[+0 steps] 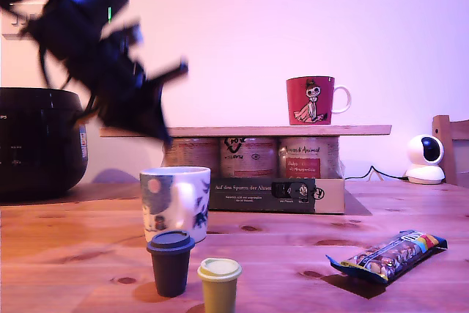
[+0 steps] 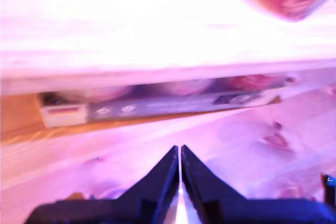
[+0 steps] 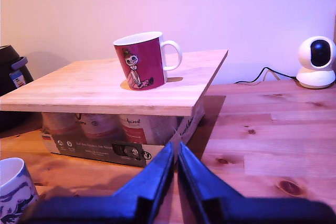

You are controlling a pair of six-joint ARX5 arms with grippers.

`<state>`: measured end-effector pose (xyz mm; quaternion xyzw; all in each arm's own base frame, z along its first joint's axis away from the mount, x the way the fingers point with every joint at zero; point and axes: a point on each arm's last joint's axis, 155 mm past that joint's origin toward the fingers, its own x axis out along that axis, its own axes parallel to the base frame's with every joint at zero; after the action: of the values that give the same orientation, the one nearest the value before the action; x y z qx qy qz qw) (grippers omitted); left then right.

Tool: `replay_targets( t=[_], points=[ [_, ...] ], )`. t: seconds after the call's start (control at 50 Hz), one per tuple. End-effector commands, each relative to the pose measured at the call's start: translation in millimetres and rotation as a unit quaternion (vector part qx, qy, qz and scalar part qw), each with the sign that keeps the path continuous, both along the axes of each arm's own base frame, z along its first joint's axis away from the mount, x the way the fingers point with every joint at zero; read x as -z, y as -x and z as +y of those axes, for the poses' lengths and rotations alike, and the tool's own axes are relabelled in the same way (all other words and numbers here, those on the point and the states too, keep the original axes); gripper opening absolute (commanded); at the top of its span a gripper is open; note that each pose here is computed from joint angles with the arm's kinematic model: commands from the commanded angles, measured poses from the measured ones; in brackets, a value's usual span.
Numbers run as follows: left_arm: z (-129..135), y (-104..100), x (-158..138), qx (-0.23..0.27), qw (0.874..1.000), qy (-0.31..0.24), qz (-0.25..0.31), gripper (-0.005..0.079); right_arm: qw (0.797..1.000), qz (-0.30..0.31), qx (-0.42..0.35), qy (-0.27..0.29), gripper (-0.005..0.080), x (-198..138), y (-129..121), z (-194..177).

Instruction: Slide the blue coffee cup to the right

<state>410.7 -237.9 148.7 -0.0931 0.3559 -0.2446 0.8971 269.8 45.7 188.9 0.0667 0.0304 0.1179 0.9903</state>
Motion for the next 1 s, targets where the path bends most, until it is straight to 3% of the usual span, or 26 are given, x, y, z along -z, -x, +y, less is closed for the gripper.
replay_targets(
  t=[0.0, 0.14, 0.36, 0.98],
  points=[
    [10, 6, 20, -0.003, 0.999, -0.035, 0.017, -0.0020, 1.000, -0.002, -0.004, -0.001, -0.0012, 0, 0, 2],
    [37, 6, 35, -0.025, 0.994, -0.103, 0.022, -0.0021, 1.000, -0.002, -0.004, -0.001, -0.0013, 0, 0, 2],
    [60, 9, 47, -0.048, 0.989, -0.130, 0.051, -0.0020, 1.000, -0.002, -0.004, -0.001, -0.0012, 0, 0, 2],
    [55, 25, 100, -0.021, 0.981, -0.146, 0.129, -0.0021, 1.000, -0.002, -0.004, -0.001, -0.0013, 0, 0, 2]
  ],
)
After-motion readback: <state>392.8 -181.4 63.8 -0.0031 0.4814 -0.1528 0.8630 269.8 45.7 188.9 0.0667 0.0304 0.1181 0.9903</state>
